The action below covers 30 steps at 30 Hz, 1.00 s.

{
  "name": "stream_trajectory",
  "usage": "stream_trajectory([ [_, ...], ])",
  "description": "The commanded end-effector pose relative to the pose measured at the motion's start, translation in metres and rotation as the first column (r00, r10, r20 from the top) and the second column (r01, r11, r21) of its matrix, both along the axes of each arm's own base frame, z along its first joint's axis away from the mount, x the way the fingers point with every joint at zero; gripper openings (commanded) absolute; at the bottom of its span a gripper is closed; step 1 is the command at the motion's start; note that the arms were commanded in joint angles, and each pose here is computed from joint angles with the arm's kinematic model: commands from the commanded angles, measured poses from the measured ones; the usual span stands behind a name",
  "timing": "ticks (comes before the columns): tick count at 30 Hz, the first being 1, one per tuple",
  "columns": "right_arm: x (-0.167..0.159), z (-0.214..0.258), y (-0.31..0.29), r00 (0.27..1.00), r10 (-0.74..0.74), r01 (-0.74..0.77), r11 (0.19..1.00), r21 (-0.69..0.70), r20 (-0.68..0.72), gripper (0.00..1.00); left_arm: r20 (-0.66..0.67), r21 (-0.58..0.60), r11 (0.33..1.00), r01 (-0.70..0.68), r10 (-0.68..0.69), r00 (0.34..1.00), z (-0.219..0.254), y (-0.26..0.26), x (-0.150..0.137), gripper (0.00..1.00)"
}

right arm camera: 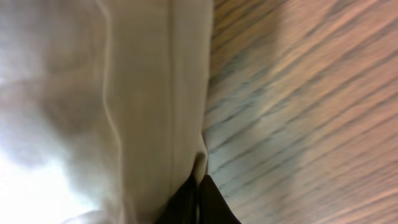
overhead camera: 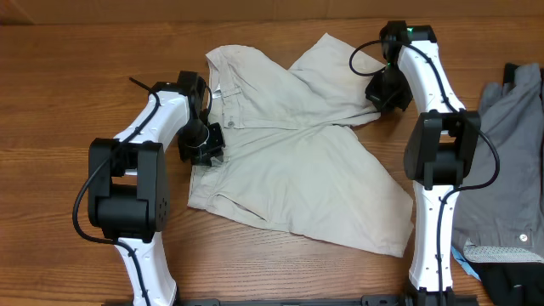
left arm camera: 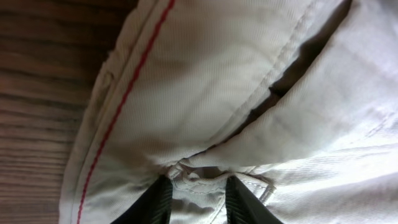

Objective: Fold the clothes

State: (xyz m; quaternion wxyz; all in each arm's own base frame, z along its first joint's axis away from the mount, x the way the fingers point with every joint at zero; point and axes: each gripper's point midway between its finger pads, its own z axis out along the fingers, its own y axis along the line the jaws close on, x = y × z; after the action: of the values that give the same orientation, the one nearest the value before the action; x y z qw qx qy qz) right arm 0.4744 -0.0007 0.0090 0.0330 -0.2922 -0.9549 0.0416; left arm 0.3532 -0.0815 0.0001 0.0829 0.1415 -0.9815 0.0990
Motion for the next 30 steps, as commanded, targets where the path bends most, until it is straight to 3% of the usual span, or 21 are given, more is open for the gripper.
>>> stream_trajectory([
  [1,0.009,0.069,-0.044,0.987,-0.068,0.079,0.994,-0.074,0.146,0.08,-0.067,0.002,0.999,0.035,-0.035,0.997,-0.016,-0.003,-0.019,0.38],
  [3,0.005,0.091,-0.046,0.983,-0.065,0.078,0.994,-0.074,0.174,0.15,0.017,-0.009,0.998,0.062,-0.062,0.998,0.005,-0.005,-0.005,0.47],
  [6,-0.004,0.116,-0.046,0.980,-0.057,0.072,0.995,-0.074,0.191,0.36,0.153,-0.014,0.994,0.109,-0.106,0.983,0.035,-0.007,0.017,0.64],
  [7,-0.008,0.121,-0.045,0.980,-0.057,0.072,0.995,-0.073,0.189,0.39,0.200,-0.014,0.993,0.113,-0.108,0.974,0.045,-0.008,0.025,0.74],
  [9,-0.016,0.129,-0.044,0.983,-0.058,0.072,0.995,-0.070,0.177,0.39,0.284,-0.017,0.993,0.114,-0.104,0.953,0.061,-0.009,0.041,0.81],
  [13,-0.032,0.139,-0.043,0.988,-0.062,0.072,0.995,-0.070,0.144,0.38,0.383,-0.026,0.995,0.099,-0.081,0.920,0.068,-0.011,0.066,0.74],
  [18,-0.039,0.151,-0.044,0.987,-0.070,0.079,0.995,-0.055,0.147,0.37,0.403,-0.105,0.987,0.120,-0.068,0.913,0.049,-0.025,0.082,0.63],
  [26,-0.046,0.163,-0.046,0.985,-0.072,0.082,0.995,-0.057,0.155,0.37,0.367,-0.145,0.981,0.133,-0.071,0.927,0.014,-0.032,0.085,0.62],
  [30,-0.047,0.167,-0.046,0.984,-0.073,0.083,0.995,-0.056,0.164,0.37,0.382,-0.236,0.959,0.159,-0.059,0.922,0.015,-0.048,0.088,0.57],
])
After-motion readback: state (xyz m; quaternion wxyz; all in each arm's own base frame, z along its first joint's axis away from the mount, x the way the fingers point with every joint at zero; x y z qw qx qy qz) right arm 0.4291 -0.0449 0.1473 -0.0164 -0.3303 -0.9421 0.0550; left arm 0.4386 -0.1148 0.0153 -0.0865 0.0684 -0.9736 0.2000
